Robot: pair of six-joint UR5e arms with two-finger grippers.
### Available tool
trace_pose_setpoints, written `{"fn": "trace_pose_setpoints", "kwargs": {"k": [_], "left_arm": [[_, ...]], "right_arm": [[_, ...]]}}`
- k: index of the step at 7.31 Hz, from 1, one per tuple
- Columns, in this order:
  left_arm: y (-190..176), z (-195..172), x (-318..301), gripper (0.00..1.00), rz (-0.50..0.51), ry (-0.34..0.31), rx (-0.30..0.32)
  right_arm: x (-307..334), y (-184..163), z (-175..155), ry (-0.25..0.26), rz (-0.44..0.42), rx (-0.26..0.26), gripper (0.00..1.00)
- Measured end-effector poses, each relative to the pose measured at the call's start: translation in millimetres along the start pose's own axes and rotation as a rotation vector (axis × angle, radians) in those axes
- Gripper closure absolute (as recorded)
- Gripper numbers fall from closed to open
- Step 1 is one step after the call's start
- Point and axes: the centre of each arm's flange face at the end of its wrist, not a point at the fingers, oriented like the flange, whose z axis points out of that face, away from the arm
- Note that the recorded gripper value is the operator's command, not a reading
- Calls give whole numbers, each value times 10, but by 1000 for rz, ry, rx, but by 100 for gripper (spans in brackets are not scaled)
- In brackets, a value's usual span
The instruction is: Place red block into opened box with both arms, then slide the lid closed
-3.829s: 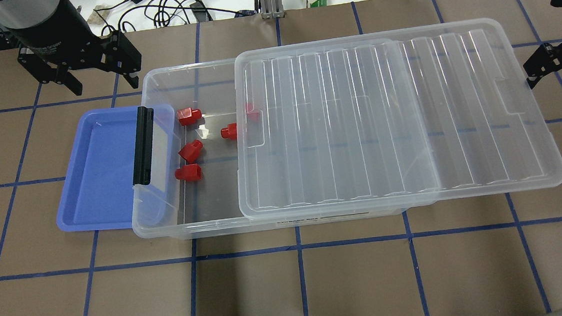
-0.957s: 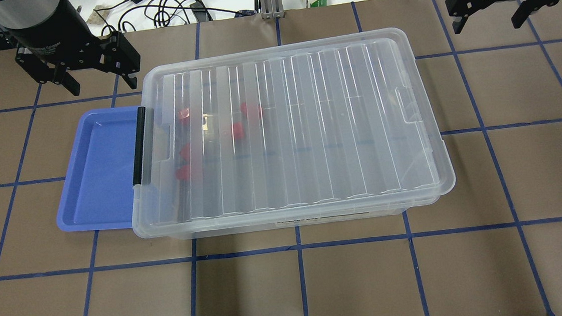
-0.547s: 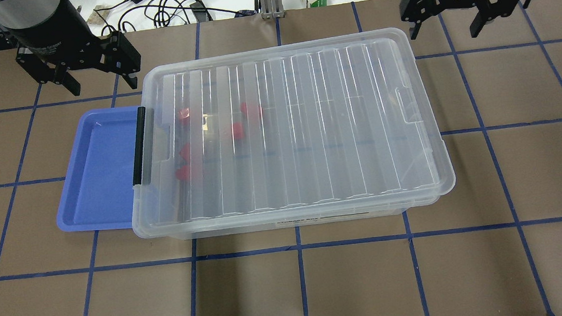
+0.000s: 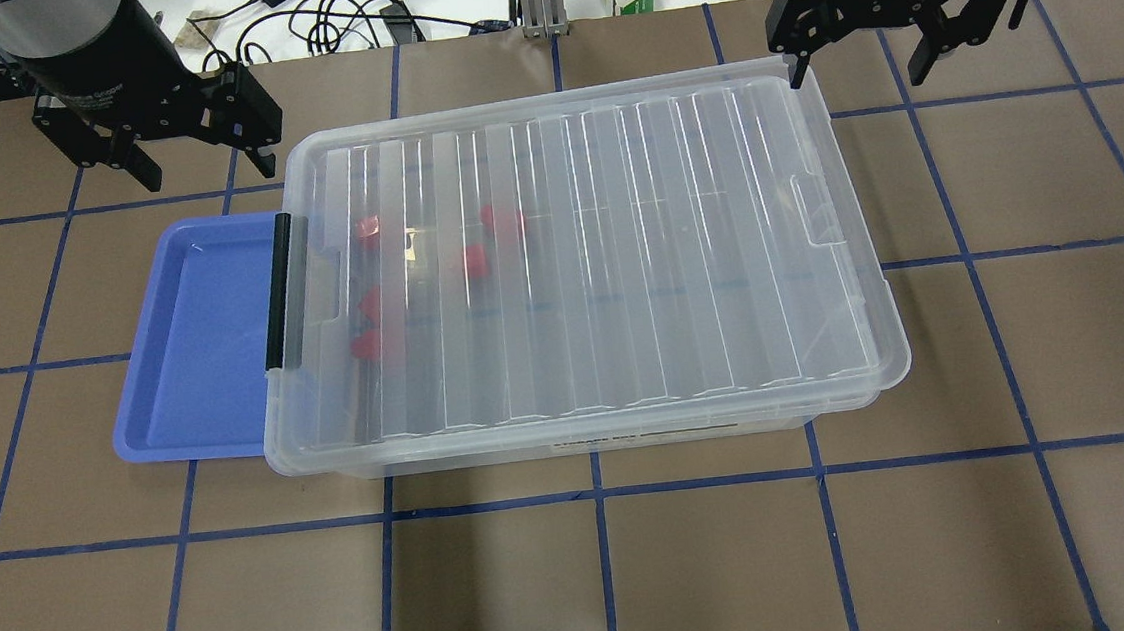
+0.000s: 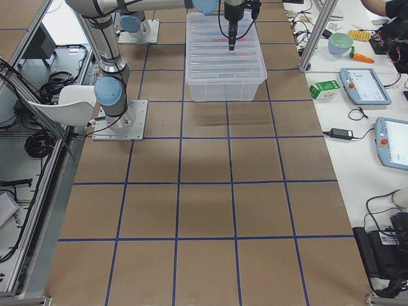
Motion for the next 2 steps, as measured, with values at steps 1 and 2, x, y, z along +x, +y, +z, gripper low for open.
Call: {"fn": "trace_pose_setpoints", "kwargs": {"k": [1,2], "left_arm": [[3,-2,1,0,0,-2,0],[5,-3,3,0,0,-2,0]], "right_arm": [[-3,2,3,-1,-1,-1,0],[-3,3,6,-1,0,-2,0]]}}
